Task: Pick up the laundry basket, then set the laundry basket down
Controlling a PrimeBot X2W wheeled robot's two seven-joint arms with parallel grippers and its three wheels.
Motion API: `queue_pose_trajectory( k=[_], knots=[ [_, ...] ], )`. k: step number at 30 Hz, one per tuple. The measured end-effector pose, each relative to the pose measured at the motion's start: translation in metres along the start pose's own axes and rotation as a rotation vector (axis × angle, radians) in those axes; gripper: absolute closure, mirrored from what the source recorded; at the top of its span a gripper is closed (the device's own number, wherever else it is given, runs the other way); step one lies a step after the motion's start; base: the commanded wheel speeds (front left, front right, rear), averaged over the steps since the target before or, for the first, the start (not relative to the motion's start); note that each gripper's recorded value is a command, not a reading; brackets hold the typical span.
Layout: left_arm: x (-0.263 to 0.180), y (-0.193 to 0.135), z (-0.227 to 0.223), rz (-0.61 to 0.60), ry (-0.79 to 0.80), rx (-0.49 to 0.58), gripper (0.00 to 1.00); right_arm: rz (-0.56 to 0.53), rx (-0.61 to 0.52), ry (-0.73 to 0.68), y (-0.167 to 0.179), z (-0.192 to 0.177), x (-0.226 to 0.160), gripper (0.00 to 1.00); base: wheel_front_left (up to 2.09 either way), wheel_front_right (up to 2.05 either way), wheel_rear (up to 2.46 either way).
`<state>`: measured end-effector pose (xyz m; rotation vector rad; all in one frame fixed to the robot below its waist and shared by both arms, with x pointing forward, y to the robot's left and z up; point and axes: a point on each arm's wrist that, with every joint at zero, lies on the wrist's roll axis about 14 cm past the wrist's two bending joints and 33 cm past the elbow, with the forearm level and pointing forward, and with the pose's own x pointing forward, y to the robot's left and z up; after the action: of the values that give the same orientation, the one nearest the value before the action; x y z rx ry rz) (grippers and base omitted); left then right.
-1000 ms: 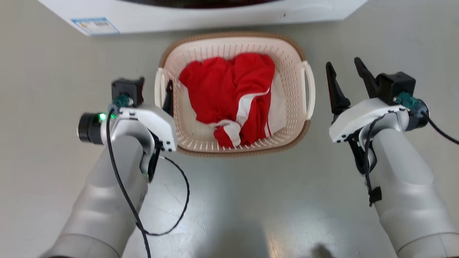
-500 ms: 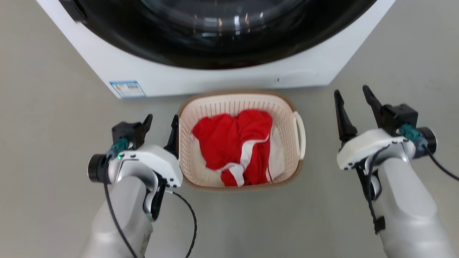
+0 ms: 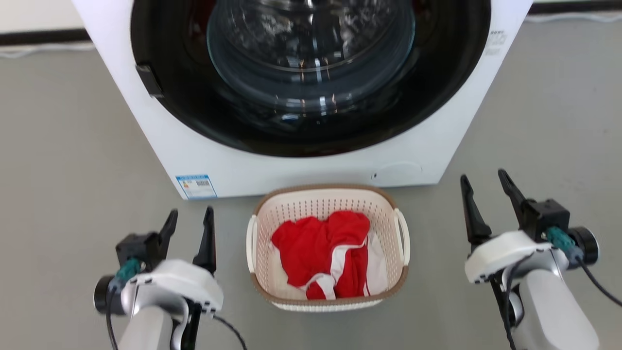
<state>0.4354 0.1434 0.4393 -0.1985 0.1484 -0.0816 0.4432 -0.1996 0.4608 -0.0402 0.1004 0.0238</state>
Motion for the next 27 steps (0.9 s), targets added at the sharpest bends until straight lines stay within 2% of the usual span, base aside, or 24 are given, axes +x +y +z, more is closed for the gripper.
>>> queue_pose_trajectory(
  k=[9,14,27],
  knots=[
    [-0.039,0.015,0.003,0.031,-0.015,0.001,0.00,-0.002,-0.011,-0.048,-0.003,0.014,-0.032,0.00,0.00,0.00,0.00],
    [-0.062,0.024,-0.002,0.052,-0.008,-0.004,0.00,-0.018,-0.015,-0.036,-0.010,0.006,-0.057,0.00,0.00,0.00,0.00],
    [-0.081,0.038,0.005,0.100,-0.047,-0.017,0.00,-0.066,0.009,-0.040,-0.020,0.001,-0.082,0.00,0.00,0.00,0.00]
  ],
)
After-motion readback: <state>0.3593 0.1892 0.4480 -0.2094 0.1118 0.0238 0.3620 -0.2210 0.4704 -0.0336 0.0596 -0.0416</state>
